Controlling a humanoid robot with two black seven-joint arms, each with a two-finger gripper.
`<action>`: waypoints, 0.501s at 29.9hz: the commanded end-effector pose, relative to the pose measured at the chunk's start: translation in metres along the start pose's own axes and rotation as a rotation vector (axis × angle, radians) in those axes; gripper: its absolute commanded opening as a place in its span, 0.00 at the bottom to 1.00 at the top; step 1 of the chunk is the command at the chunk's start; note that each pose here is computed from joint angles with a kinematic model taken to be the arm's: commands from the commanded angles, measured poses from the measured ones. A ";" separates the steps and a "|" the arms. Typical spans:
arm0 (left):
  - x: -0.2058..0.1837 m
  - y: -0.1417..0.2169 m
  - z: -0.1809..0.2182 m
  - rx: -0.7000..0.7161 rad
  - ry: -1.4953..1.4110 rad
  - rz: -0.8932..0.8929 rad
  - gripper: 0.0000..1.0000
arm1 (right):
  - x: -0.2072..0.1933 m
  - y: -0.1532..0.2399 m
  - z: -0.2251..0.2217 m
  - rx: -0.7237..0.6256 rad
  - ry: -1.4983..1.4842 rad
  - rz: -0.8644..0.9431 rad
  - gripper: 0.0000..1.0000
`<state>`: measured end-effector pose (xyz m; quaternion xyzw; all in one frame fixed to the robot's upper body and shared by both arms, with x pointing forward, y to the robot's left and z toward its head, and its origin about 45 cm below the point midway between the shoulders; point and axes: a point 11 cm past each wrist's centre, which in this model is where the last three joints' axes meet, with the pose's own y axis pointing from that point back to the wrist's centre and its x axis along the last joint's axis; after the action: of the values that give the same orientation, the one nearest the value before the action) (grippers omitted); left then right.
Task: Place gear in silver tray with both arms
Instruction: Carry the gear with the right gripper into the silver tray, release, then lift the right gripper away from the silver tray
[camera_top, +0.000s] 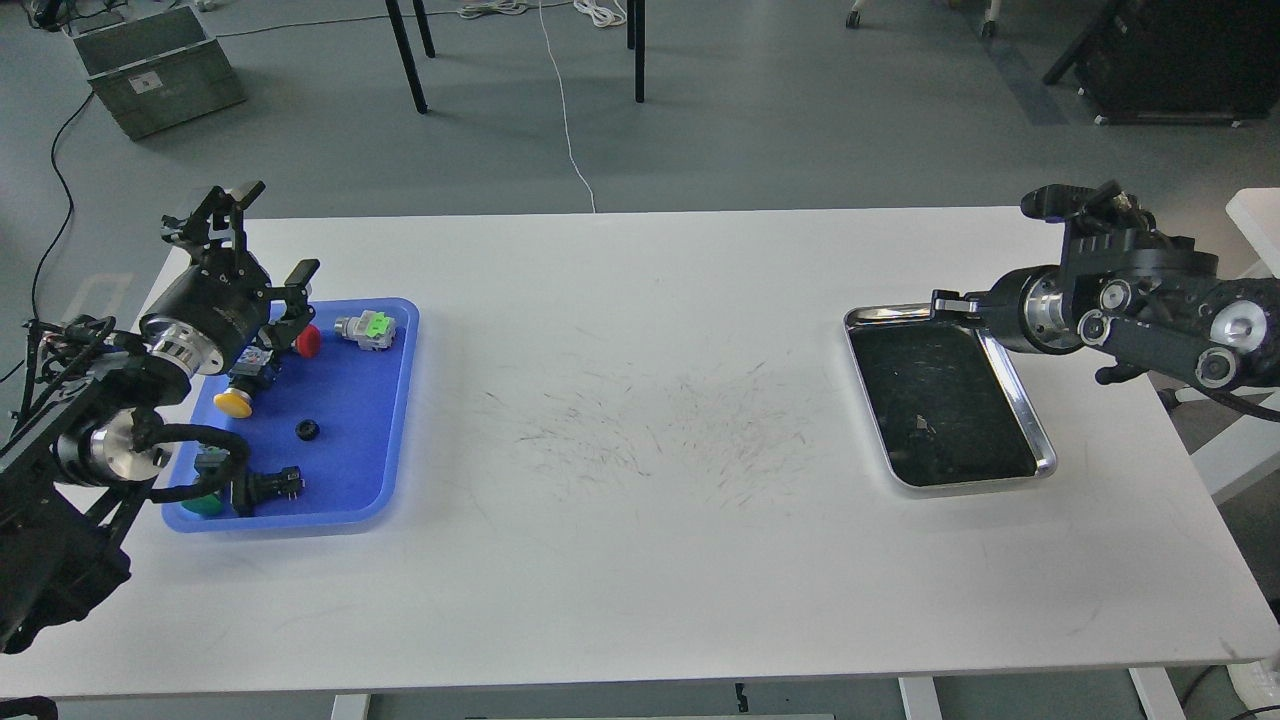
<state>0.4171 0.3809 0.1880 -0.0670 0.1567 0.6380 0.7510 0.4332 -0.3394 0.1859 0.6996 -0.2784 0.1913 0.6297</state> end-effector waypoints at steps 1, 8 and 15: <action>0.000 0.000 0.000 0.000 -0.001 0.000 0.98 | -0.014 -0.012 0.004 -0.016 -0.008 0.003 0.02; 0.000 0.000 0.000 0.000 0.000 0.001 0.98 | -0.029 -0.035 -0.003 -0.030 -0.002 0.018 0.03; 0.000 0.000 0.000 0.000 0.001 0.000 0.98 | -0.035 -0.042 -0.010 -0.021 0.002 0.021 0.14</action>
<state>0.4172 0.3804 0.1878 -0.0671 0.1570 0.6379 0.7510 0.4337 -0.3227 0.1348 0.6898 -0.2869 0.1953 0.6354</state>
